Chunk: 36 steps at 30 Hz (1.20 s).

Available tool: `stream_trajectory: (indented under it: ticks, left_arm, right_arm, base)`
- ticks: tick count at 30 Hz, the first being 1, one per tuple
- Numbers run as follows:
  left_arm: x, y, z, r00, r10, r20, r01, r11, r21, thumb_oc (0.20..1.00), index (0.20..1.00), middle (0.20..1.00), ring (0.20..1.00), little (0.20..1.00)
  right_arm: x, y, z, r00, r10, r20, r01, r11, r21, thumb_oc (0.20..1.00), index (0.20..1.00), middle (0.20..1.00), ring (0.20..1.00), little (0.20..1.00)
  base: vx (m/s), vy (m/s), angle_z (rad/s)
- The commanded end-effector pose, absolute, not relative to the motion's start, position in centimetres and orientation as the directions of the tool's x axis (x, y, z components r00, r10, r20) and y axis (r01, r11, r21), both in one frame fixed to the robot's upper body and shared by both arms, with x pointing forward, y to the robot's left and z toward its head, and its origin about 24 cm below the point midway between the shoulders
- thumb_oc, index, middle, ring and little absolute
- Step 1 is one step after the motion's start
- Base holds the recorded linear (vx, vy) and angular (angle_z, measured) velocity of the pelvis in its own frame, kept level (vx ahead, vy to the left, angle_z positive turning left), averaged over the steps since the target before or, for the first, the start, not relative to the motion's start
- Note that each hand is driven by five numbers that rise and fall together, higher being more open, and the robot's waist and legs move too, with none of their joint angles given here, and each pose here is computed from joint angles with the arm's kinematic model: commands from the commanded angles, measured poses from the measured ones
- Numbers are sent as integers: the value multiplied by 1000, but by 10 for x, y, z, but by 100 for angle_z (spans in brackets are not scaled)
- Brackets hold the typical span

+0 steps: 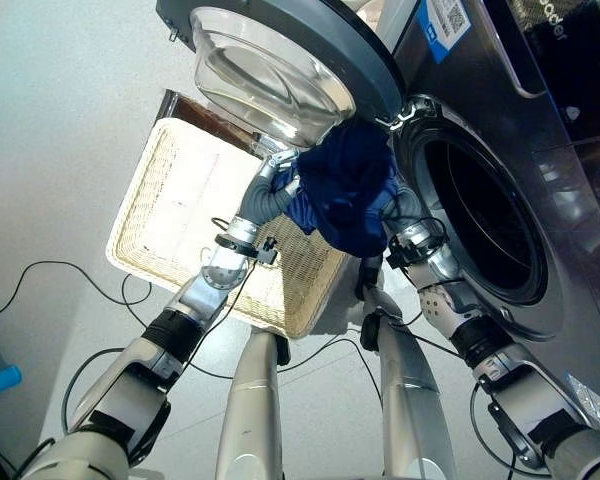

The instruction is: Put the clothes into the washing machine.

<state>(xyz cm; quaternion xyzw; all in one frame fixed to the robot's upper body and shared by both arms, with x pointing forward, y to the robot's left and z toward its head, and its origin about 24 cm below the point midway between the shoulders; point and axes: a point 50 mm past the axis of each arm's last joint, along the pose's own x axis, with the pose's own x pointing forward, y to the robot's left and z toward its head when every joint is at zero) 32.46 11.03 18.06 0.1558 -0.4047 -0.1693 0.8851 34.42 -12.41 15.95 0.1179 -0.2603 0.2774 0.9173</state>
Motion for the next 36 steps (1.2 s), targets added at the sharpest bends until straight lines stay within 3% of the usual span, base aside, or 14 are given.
stream_trajectory:
  ticks: [1,7,15,16,17,18,27,36]
  left_arm:
    - [316,94,199,487,-451,748,207,892,403,200,200,200,200,200]
    - [314,85,204,459,-460,761,227,888,400,200,200,200,200,200]
    - [316,61,203,441,-575,690,279,818,503,200,200,200,200,200]
    - [316,57,200,452,-583,675,287,811,509,423,423,423,423,423]
    - [317,57,202,450,-584,675,286,811,511,423,423,423,423,423]
    - [319,54,199,462,-595,657,301,803,515,1000,1000,1000,1000,1000]
    - [322,35,194,485,-639,597,337,766,546,1000,1000,1000,1000,1000]
    - [324,26,190,531,-616,582,349,785,512,1000,1000,1000,1000,1000]
  right_arm:
    - [337,-109,189,592,472,653,-643,765,30,200,200,200,200,200]
    - [340,-101,183,601,502,622,-680,730,70,200,200,200,200,200]
    - [349,-94,162,669,416,615,-719,573,395,200,200,200,200,200]
    - [350,-91,154,690,402,602,-710,539,454,200,200,200,200,200]
    - [350,-91,155,690,398,605,-710,536,457,200,200,200,200,200]
    - [351,-89,146,707,391,589,-700,507,504,200,200,200,200,200]
    - [353,-80,112,769,319,554,-632,251,733,200,200,200,200,200]
    - [353,-87,101,810,136,570,-581,57,812,200,200,200,200,200]
  base:
    - [0,0,0]
    - [0,0,0]
    - [-1,5,0]
    - [-11,40,-2]
    - [-3,68,-5]
    - [-15,47,-8]
    - [-1,56,-13]
    - [12,55,-8]
